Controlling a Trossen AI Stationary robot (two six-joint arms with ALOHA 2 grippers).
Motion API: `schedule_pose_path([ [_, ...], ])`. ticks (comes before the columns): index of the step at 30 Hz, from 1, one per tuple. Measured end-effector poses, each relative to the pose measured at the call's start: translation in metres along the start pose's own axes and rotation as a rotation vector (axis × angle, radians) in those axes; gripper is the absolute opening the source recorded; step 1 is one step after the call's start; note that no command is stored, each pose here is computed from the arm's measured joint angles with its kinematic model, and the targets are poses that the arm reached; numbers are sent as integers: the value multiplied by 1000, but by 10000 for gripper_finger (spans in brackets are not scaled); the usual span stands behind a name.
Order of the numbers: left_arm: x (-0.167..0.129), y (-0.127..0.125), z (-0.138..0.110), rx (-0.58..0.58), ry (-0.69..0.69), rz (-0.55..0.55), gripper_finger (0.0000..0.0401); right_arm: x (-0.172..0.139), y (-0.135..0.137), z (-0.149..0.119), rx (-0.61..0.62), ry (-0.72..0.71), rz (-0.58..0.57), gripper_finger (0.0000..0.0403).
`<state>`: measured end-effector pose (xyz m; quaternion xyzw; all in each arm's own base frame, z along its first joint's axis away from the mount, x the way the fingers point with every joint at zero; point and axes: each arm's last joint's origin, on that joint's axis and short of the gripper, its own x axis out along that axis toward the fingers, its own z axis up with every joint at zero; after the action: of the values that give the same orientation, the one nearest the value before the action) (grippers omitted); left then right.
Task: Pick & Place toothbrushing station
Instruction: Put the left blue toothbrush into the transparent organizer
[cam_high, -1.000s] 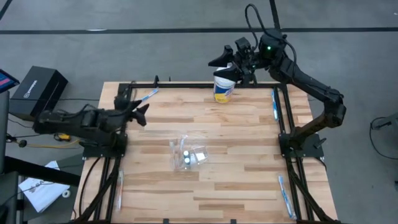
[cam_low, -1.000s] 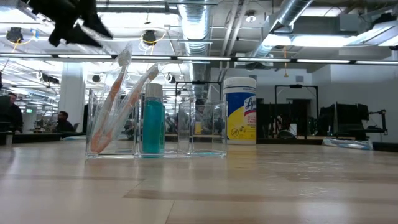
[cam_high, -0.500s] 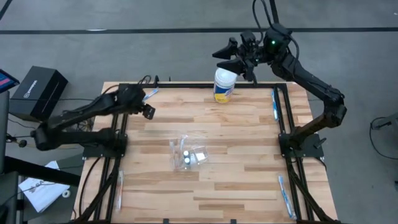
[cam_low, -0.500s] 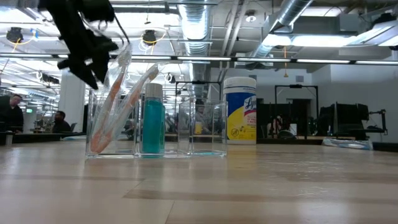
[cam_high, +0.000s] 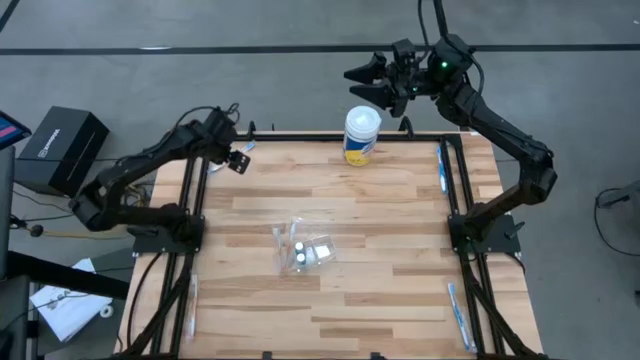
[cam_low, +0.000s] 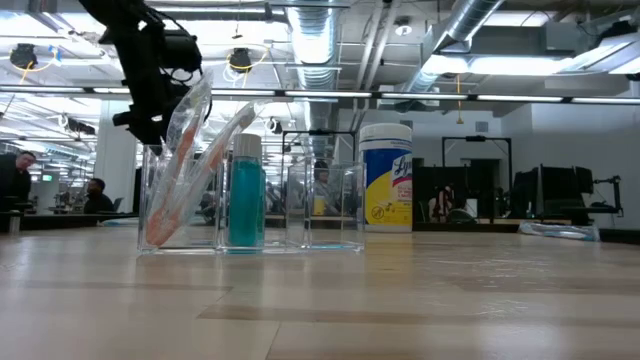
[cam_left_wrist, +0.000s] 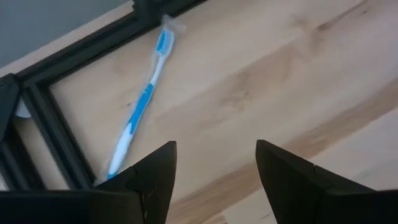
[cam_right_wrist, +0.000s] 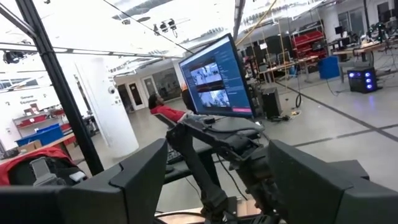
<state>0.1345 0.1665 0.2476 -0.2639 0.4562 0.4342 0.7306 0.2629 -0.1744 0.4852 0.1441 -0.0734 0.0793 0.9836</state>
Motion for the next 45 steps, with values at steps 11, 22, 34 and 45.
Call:
schedule_pose_path([
  [11, 32, 7, 12, 16, 163, 12, 213, 0, -3, -1, 11, 4, 5, 269],
  [22, 58, 11, 11, 65, 274, 172, 215, 0, -3, -1, 32, 16, 27, 269],
  [34, 79, 22, 12, 124, 331, 209, 210, 0, -2, -1, 50, 28, 51, 269],
  [45, 103, 24, 18, 71, 372, 176, 189, 0, -2, -1, 53, 30, 54, 269],
])
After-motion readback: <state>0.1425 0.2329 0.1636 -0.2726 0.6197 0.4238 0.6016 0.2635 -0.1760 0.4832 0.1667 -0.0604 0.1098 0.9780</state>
